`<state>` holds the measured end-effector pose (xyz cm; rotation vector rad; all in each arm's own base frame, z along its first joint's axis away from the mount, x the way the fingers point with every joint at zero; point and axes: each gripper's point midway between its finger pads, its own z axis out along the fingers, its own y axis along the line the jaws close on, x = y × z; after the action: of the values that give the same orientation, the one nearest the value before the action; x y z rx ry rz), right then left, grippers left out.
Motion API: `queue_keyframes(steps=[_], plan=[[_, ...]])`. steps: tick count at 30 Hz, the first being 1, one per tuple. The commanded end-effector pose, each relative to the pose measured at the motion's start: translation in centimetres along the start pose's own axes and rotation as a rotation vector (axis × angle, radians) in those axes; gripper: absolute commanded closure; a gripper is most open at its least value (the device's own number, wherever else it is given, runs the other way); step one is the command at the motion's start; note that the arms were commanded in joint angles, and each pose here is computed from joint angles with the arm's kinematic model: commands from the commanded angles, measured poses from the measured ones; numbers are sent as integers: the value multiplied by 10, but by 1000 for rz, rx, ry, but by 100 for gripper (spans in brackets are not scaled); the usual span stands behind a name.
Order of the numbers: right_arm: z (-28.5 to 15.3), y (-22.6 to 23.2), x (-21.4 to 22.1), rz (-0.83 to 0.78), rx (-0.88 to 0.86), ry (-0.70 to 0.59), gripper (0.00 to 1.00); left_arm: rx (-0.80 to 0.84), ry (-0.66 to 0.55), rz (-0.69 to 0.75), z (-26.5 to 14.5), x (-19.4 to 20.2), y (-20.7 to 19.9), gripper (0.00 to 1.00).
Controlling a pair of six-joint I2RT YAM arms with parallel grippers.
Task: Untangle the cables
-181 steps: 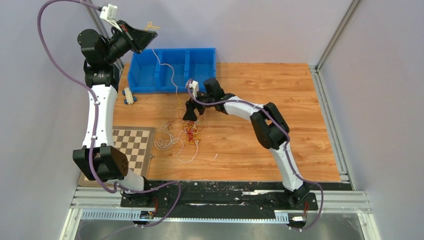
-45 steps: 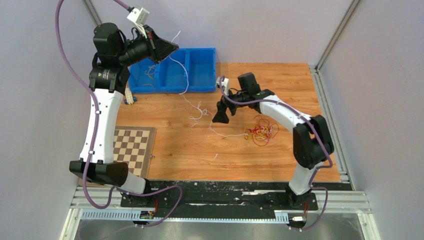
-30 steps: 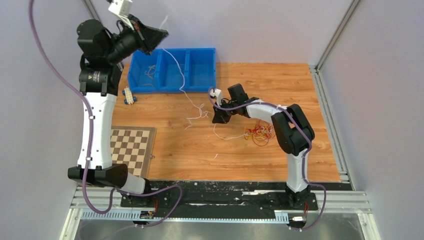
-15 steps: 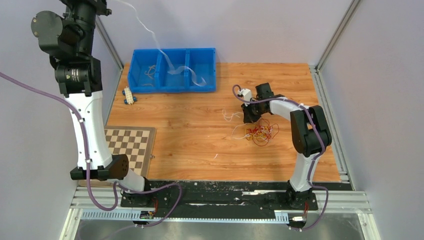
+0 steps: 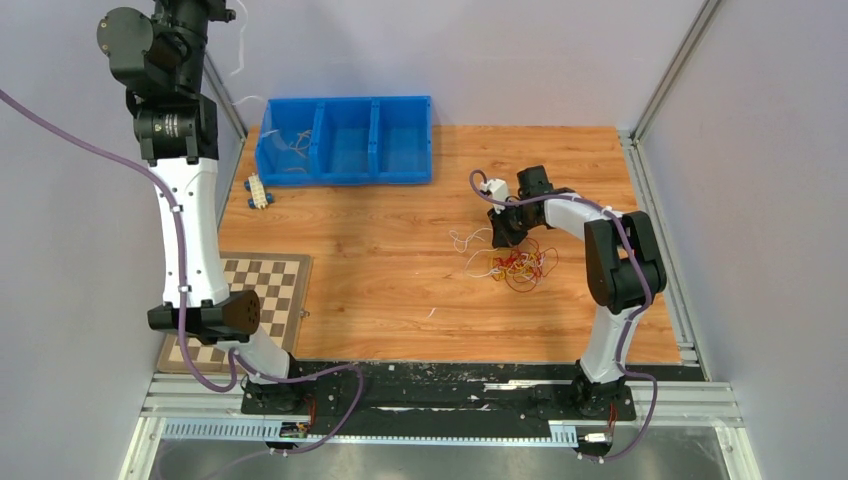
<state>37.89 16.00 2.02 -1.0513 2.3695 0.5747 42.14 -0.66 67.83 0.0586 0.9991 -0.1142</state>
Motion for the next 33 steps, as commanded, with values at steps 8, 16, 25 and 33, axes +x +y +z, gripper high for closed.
queue_keyframes(steps=[8, 16, 25, 33], plan=[[-5, 10, -7, 47, -72, 35, 100, 251, -143, 50, 22, 8, -36, 99], [-5, 12, -13, 98, -109, 35, 100, 302, -192, 48, 53, 46, -53, 99], [2, 8, -16, 124, -121, 53, 100, 206, -144, 148, 73, 111, -28, 100], [7, 4, -18, 142, -124, 68, 100, 158, -150, 225, 86, 136, -14, 100]])
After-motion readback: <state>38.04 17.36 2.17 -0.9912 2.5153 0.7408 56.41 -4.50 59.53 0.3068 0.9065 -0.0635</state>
